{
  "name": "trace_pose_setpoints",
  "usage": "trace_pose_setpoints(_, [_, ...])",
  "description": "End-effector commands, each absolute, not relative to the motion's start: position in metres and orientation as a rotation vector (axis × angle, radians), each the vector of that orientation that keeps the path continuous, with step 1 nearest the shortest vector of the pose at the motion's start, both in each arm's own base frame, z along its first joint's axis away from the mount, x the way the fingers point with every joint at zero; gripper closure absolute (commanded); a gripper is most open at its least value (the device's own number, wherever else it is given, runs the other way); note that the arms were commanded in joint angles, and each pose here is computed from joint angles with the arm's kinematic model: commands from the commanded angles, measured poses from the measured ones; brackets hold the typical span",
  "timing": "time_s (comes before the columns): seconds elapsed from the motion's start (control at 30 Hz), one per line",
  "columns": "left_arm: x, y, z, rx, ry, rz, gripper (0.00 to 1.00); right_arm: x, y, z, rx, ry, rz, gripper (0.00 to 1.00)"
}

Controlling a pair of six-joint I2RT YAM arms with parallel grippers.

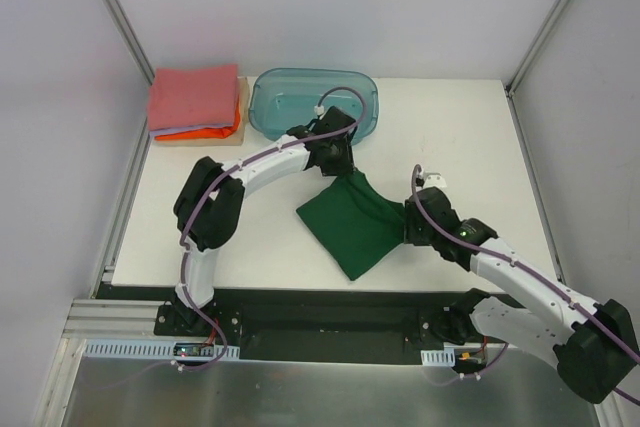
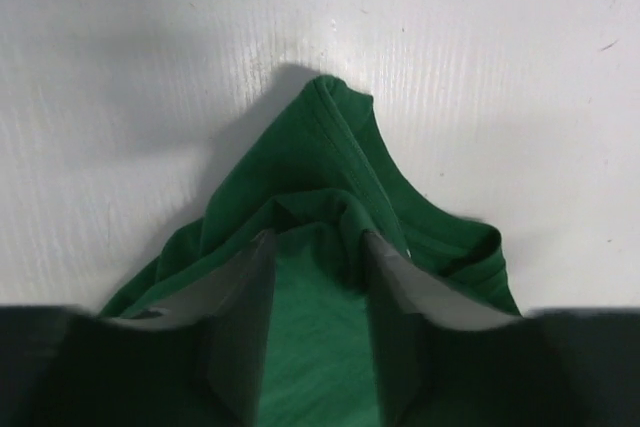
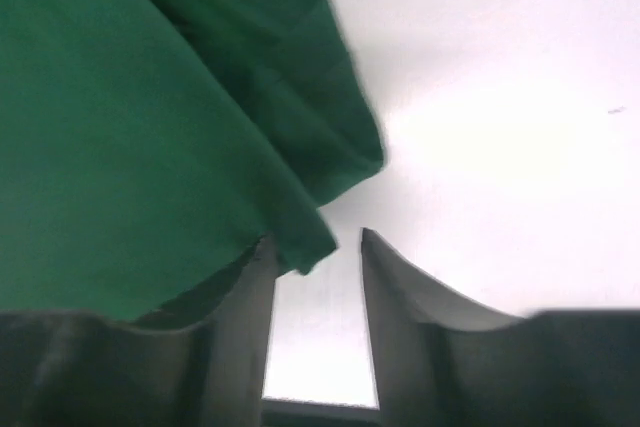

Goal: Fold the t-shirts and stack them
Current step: Fold the long partially folded tshirt into a neat square, then put the neatly folded tshirt into the corner of the board with the left arm

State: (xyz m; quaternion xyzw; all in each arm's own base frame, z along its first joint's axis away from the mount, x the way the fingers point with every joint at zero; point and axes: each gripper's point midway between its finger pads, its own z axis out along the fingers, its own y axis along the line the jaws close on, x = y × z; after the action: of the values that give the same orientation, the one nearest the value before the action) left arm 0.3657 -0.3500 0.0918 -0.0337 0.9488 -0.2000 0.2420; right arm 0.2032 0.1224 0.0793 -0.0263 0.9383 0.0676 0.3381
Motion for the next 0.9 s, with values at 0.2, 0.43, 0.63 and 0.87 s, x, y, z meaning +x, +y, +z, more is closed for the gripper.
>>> trace_pose_setpoints(0.2, [0.36,-0.344,0.165,-0.041,2.447,-0.639,0.01,0.214,0.124,0.118,-0.137,2.342,0.217,0.12])
trace_pose_setpoints(0.43, [0.309,-0.367,0.171,0.166,2.495,-0.96,0.01,0.169,0.197,0.127,-0.337,2.328,0.819,0.04])
trace_pose_setpoints(0.63, [0.317,-0.407,0.152,0.248,2.544,-1.062,0.01,0.193,0.192,0.109,-0.293,2.407,0.673,0.04])
trace_pose_setpoints(0.87, [0.355,-0.416,0.092,0.16,2.605,-0.904,0.01,0.24,0.16,0.067,-0.303,2.44,0.318,0.04])
